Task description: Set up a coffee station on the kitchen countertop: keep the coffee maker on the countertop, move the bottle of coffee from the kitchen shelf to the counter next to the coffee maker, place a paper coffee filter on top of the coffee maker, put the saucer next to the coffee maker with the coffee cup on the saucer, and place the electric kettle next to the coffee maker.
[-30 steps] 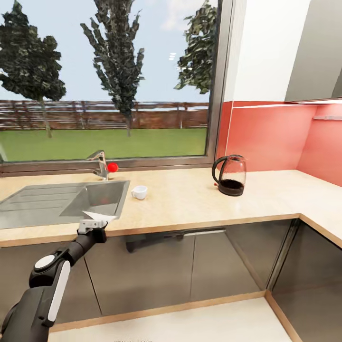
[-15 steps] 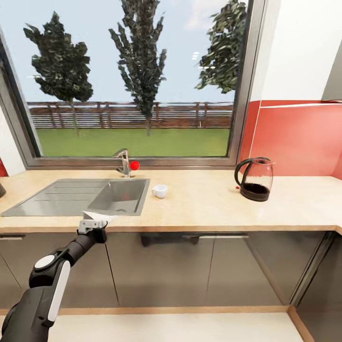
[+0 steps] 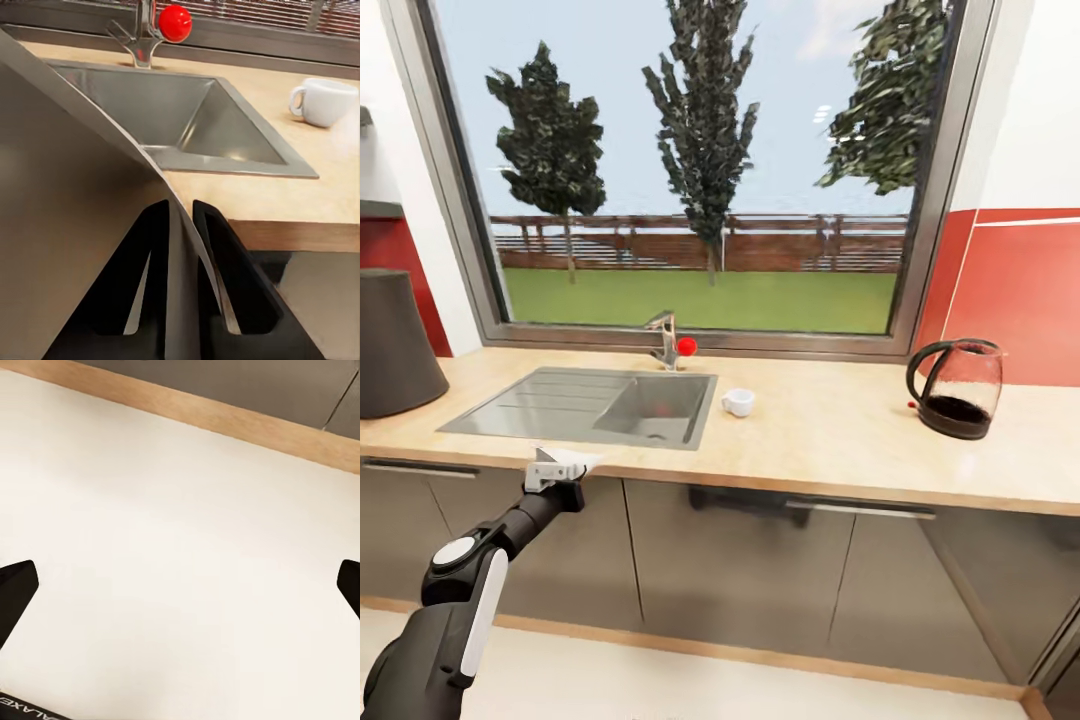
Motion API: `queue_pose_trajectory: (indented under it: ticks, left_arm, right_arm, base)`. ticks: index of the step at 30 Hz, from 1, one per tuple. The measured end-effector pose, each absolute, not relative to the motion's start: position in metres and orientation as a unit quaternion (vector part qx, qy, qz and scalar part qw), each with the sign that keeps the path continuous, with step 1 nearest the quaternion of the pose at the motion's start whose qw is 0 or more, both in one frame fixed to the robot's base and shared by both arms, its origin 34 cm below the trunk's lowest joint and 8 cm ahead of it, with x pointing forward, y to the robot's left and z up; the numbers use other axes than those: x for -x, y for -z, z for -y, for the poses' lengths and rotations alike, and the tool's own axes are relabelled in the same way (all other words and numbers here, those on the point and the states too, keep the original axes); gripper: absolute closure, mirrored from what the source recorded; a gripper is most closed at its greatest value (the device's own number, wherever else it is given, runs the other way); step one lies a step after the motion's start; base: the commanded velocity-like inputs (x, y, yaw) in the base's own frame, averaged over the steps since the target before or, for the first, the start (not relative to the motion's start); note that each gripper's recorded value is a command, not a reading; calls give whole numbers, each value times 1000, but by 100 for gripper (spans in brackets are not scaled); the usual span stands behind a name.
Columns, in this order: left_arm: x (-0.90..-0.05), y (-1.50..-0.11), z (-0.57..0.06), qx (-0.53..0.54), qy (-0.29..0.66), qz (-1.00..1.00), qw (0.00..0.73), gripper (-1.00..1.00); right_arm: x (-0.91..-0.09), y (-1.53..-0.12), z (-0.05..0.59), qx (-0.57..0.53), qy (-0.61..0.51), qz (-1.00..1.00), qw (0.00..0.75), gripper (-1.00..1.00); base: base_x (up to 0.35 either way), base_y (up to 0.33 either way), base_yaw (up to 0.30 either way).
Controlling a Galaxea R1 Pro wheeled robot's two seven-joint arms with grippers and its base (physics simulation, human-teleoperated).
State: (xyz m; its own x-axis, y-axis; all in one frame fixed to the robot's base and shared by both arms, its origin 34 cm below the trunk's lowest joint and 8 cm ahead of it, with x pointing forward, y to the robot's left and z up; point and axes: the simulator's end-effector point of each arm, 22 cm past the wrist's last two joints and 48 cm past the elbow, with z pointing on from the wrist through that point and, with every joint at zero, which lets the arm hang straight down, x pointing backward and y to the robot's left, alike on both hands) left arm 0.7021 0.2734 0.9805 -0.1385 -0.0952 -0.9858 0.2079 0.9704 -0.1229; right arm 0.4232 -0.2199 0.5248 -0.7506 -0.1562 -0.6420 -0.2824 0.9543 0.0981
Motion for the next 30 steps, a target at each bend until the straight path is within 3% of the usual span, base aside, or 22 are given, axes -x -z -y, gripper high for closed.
queue_pose_trajectory:
  ticks: [14,30]
  left_arm:
    - [-702,-981,-274,-38,115,-746,655,100]
    - [-699,-983,-264,-54,136,-742,655,100]
  right_arm:
    - [-423,-525,220,118,-95,-931,333,-100]
    - [-423,-525,220,118,-95,-931,333,-100]
  base:
    - [2,0,271]
    - [72,47,193]
